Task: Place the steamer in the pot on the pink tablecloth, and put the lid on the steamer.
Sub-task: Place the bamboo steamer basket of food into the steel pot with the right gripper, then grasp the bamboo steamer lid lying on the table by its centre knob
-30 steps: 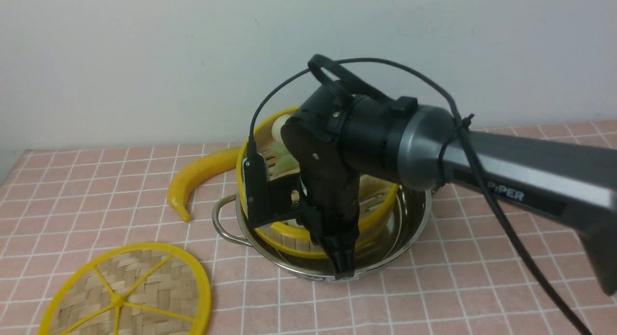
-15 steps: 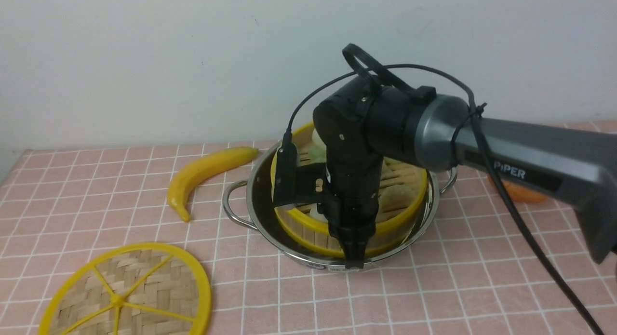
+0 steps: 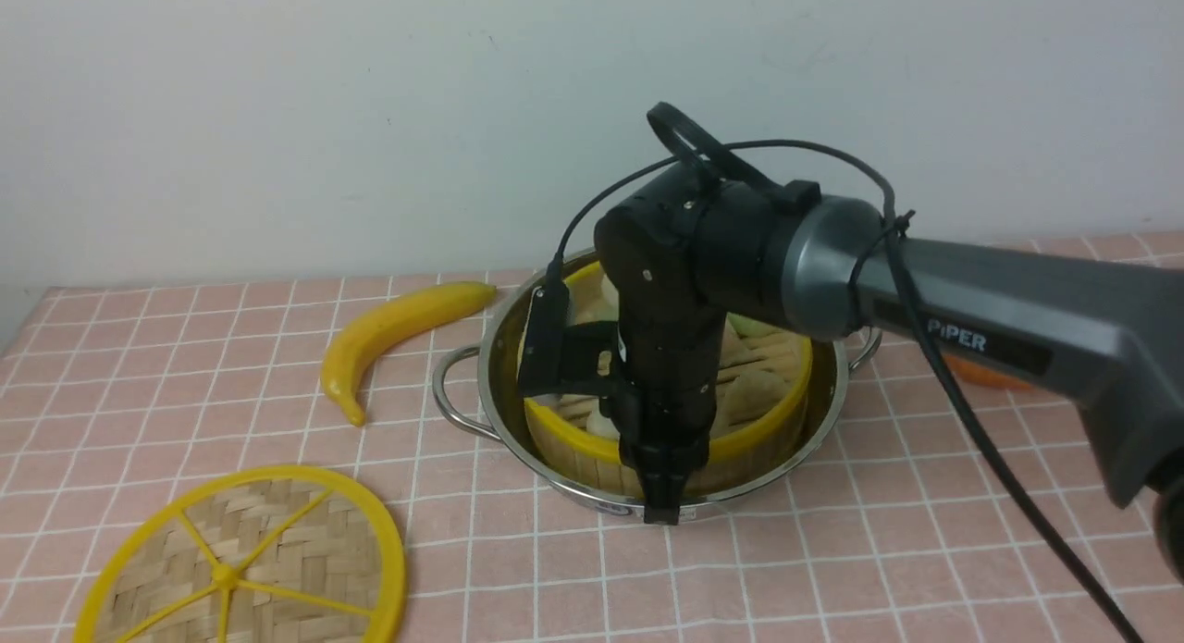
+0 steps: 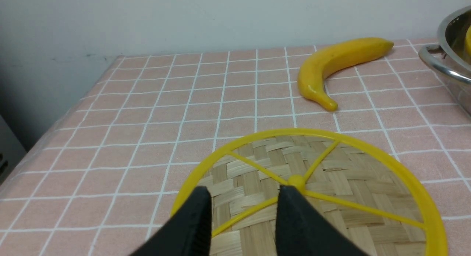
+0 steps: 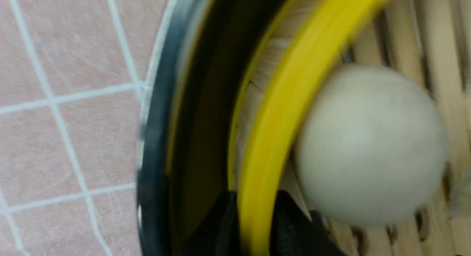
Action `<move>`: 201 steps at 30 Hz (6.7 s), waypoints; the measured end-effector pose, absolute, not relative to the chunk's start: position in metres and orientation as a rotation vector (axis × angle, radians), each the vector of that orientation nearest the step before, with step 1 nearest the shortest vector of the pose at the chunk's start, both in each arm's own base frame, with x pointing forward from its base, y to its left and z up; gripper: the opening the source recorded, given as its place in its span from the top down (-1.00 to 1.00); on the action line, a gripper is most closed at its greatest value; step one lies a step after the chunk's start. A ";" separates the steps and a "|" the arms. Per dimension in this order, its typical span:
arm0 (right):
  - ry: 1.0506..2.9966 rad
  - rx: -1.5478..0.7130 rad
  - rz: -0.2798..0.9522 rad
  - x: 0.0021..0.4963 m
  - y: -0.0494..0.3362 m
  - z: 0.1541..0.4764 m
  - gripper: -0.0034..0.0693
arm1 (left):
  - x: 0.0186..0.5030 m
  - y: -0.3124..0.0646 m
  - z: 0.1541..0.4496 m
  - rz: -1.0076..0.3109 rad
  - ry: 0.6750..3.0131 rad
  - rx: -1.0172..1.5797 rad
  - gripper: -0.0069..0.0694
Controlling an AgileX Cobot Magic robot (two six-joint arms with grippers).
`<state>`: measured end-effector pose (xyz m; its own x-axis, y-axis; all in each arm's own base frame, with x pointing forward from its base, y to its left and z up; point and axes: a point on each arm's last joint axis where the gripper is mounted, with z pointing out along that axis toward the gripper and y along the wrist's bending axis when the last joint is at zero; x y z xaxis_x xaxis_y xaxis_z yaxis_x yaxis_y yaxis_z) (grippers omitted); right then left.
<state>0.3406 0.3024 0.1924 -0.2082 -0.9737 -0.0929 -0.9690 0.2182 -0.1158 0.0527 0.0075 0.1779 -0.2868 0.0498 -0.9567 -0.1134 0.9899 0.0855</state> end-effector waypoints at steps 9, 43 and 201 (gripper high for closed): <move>2.395 -1.752 -0.024 0.341 0.303 0.198 -0.31 | 0.053 0.007 0.178 0.159 1.855 -0.046 0.18; 2.395 -0.922 0.605 0.261 0.262 0.397 0.90 | 0.053 0.007 0.178 0.159 1.855 -0.046 0.18; 1.748 0.004 0.189 0.055 0.008 0.188 0.25 | 0.291 0.029 0.166 -0.185 3.168 0.199 0.32</move>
